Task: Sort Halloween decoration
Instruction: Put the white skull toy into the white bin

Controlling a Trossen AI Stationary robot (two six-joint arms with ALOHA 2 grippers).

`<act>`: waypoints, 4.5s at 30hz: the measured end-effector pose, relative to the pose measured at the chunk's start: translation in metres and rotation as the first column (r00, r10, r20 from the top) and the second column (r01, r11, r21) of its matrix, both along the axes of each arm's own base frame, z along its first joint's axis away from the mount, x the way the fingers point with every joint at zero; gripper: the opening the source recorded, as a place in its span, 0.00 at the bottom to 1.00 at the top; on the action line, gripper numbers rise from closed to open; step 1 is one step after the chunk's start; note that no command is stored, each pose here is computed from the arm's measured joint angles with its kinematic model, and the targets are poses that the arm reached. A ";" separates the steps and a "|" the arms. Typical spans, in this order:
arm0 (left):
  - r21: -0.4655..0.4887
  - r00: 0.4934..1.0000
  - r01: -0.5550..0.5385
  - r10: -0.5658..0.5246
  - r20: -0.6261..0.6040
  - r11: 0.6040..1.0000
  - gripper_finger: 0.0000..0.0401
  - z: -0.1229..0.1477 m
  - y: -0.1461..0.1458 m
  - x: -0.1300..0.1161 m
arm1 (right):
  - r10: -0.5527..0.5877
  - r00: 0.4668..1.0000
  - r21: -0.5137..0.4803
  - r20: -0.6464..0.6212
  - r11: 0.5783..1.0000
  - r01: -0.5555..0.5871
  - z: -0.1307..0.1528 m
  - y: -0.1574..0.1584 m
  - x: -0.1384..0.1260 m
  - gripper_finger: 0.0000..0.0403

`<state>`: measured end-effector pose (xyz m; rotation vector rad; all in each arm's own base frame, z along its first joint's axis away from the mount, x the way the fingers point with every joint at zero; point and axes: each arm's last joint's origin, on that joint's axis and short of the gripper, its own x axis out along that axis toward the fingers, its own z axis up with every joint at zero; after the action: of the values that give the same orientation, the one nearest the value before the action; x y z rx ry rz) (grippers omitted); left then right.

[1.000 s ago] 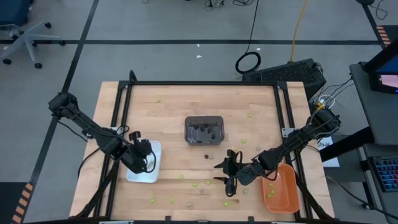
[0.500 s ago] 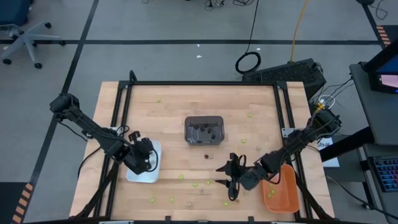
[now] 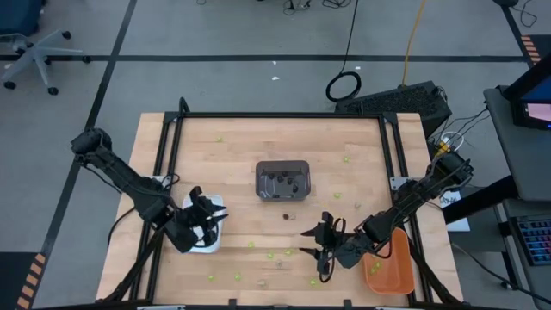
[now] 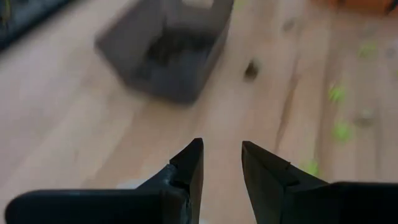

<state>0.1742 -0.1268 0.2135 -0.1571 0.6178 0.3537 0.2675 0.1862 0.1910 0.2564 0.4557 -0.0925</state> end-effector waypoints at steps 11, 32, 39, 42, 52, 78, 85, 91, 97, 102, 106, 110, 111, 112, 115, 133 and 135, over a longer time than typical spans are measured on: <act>0.171 0.984 0.107 -0.129 0.121 0.979 0.27 -0.001 -0.022 0.022 | -0.108 0.988 -0.239 -0.111 0.968 0.079 -0.051 -0.017 0.021 0.48; 0.305 0.976 0.159 -0.196 0.093 0.939 0.27 -0.012 -0.028 0.040 | -0.113 0.966 -0.200 -0.231 0.977 0.067 -0.066 -0.066 0.047 0.50; 0.306 0.978 0.154 -0.190 0.091 0.939 0.27 -0.012 -0.027 0.041 | -0.100 0.965 -0.177 -0.241 0.983 0.057 -0.083 -0.071 0.055 0.49; 0.306 0.977 0.154 -0.190 0.091 0.940 0.27 -0.012 -0.027 0.041 | -0.108 0.967 -0.173 -0.231 0.983 0.068 -0.089 -0.071 0.058 0.49; 0.298 0.976 0.167 -0.201 0.084 0.940 0.27 -0.013 -0.027 0.041 | -0.102 0.965 -0.135 -0.243 0.988 0.071 -0.092 -0.071 0.059 0.37; 0.279 0.972 0.195 -0.224 0.074 0.940 0.27 -0.013 -0.028 0.041 | 0.067 0.991 -0.064 -0.113 0.995 -0.075 -0.056 -0.039 0.048 0.08; 0.286 0.965 0.226 -0.254 0.061 0.931 0.27 -0.018 -0.032 0.045 | 0.211 0.975 -0.221 0.074 0.957 -0.190 -0.037 -0.024 0.052 0.09; 0.326 0.957 0.252 -0.285 0.058 0.911 0.27 -0.021 -0.035 0.049 | 0.257 0.952 -0.319 0.164 0.927 -0.195 -0.026 -0.021 0.055 0.08; 0.348 0.948 0.264 -0.308 0.078 0.900 0.27 -0.017 -0.037 0.051 | 0.304 0.939 -0.455 0.162 0.867 -0.202 -0.023 -0.021 0.056 0.08; 0.350 0.948 0.265 -0.310 0.079 0.899 0.27 -0.017 -0.037 0.051 | 0.395 0.915 -0.667 0.087 0.705 -0.241 -0.023 -0.021 0.056 0.09; 0.345 0.948 0.263 -0.307 0.081 0.901 0.27 -0.017 -0.037 0.051 | 0.444 0.896 -0.787 0.023 0.561 -0.258 -0.023 -0.021 0.056 0.09; 0.344 0.948 0.261 -0.306 0.083 0.902 0.27 -0.017 -0.037 0.051 | 0.455 0.890 -0.815 0.004 0.518 -0.261 -0.023 -0.021 0.056 0.09; 0.343 0.948 0.261 -0.306 0.083 0.902 0.27 -0.017 -0.037 0.051 | 0.456 0.890 -0.815 0.004 0.518 -0.261 -0.023 -0.021 0.056 0.09; 0.343 0.948 0.261 -0.306 0.085 0.903 0.27 -0.017 -0.037 0.051 | 0.456 0.890 -0.814 0.004 0.518 -0.261 -0.023 -0.021 0.056 0.09; 0.335 0.947 0.256 -0.305 0.104 0.907 0.27 -0.016 -0.038 0.052 | 0.456 0.890 -0.816 0.003 0.515 -0.261 -0.023 -0.021 0.056 0.09; 0.297 0.936 0.241 -0.303 0.182 0.924 0.27 -0.009 -0.041 0.055 | 0.451 0.892 -0.796 0.032 0.552 -0.251 -0.021 -0.021 0.056 0.09; 0.300 0.934 0.244 -0.306 0.182 0.922 0.27 -0.009 -0.041 0.055 | 0.444 0.895 -0.772 0.048 0.585 -0.249 -0.021 -0.021 0.056 0.10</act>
<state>0.2291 -0.1678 0.2046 0.1542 0.3529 0.1393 0.3238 0.1651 0.1700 -0.6614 0.1844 0.1457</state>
